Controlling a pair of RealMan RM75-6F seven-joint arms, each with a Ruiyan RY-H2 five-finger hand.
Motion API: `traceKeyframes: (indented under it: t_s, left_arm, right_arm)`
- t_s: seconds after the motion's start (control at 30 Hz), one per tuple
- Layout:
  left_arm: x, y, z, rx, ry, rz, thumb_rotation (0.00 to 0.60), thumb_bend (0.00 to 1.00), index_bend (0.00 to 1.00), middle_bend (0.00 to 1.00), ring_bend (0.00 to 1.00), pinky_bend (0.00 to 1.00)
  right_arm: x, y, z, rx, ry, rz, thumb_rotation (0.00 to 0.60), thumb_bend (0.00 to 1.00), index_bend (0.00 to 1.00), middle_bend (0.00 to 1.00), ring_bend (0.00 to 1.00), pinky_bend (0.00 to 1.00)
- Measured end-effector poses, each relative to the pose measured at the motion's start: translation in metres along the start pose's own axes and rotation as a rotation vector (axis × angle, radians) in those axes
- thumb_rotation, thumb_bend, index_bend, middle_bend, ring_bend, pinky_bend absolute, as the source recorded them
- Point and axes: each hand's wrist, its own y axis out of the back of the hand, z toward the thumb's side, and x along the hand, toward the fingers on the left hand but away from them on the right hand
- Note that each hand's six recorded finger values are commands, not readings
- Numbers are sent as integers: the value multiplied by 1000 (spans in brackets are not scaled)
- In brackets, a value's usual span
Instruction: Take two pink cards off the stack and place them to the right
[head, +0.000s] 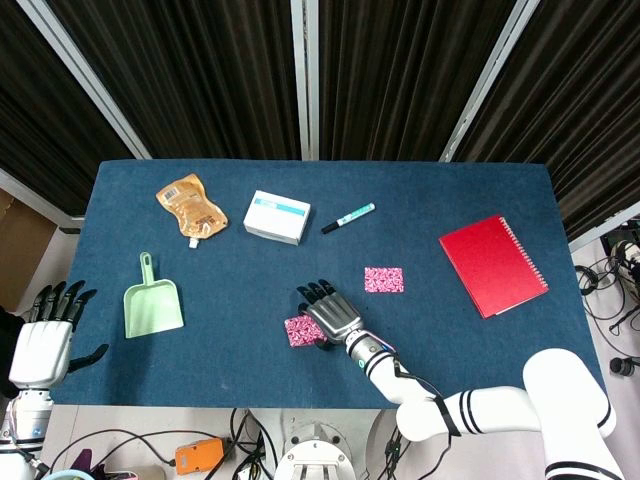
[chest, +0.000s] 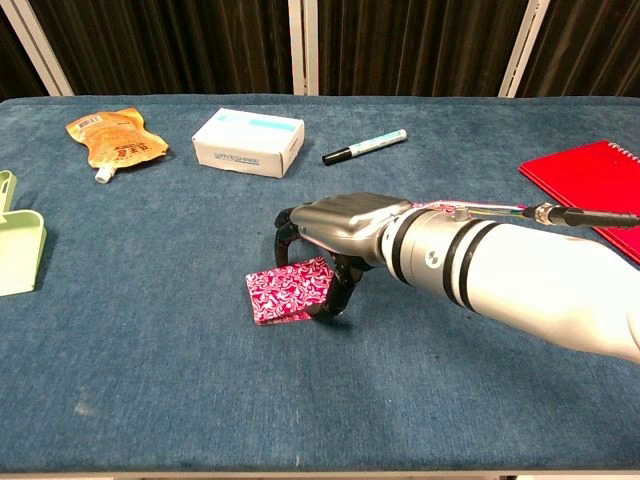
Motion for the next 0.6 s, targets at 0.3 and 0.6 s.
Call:
traceKeyframes:
  t_s: [0.3,0.6]
  left_arm:
    - [0,2,0,1,-2,7,600,80,167,86,0,0]
    - [3,3,5,-7,-20,14,600,80,167,86,0,0]
  right_arm:
    - [14,15,-4,-46,19,-35,600,605,514,114,0,21]
    - [51,38,-53,-73,-50,-102,600,605,514,114,0,21]
